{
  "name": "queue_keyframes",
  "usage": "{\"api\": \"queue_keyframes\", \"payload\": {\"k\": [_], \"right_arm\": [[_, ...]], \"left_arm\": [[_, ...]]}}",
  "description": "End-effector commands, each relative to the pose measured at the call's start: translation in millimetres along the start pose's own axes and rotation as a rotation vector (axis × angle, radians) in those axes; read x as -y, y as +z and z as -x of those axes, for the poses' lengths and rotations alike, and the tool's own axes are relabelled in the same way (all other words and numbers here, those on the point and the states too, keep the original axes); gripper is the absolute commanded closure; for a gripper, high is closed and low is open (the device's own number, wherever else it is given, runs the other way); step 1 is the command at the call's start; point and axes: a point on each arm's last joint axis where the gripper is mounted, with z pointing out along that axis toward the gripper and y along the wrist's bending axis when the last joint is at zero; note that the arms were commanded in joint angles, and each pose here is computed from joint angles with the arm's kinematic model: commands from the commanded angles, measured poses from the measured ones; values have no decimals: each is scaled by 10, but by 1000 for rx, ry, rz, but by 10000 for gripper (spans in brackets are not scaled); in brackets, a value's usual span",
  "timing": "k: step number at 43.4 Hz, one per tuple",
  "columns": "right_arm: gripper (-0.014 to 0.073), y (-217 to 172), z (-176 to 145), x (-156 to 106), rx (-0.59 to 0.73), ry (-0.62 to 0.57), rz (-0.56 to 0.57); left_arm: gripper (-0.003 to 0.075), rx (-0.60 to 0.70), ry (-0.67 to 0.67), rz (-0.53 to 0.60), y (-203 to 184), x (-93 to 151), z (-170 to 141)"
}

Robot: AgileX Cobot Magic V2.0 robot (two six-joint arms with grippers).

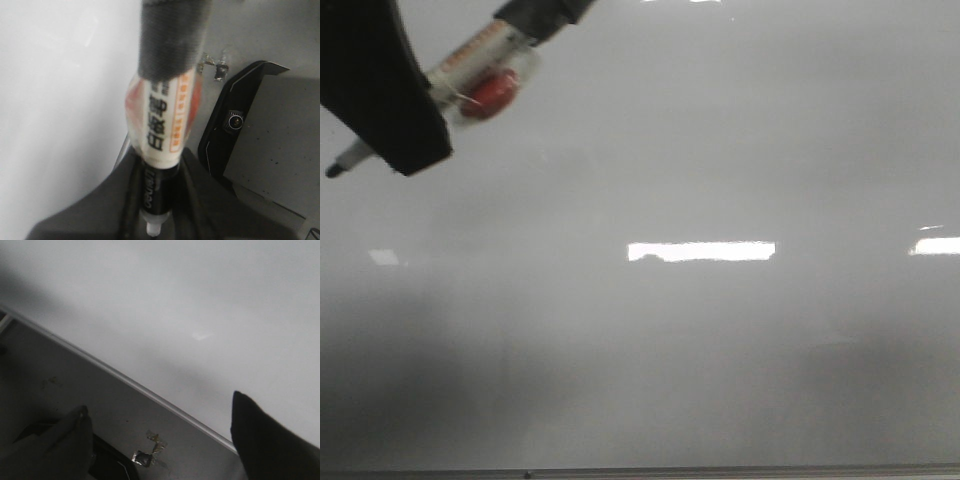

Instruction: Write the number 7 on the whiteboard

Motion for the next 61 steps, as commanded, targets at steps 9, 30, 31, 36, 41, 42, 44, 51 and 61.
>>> {"api": "queue_keyframes", "payload": {"k": [9, 30, 31, 36, 41, 42, 44, 51, 61], "right_arm": [[4, 76, 209, -419, 129, -371, 361], [108, 365, 425, -841, 137, -568, 517], [108, 371, 440, -844, 137, -568, 519], [108, 394, 510, -857, 150, -548, 533], [108, 400, 544, -871, 158, -530, 550], [108, 404, 544, -871, 157, -529, 551], [114, 405, 545, -870, 158, -529, 550], [256, 402, 536, -875, 150, -531, 558], [486, 401, 532, -877, 147, -533, 563]], "left_arm": [[734, 117, 232, -33, 18, 366, 329], [733, 143, 272, -42, 21, 479, 381], [734, 143, 272, -42, 21, 479, 381], [733, 143, 272, -42, 21, 479, 381], [733, 143, 272, -42, 21, 479, 381], [733, 143, 272, -42, 21, 479, 381], [733, 143, 272, -42, 21, 479, 381], [733, 153, 271, -37, 20, 475, 390], [724, 168, 266, -36, 17, 475, 404]]}}
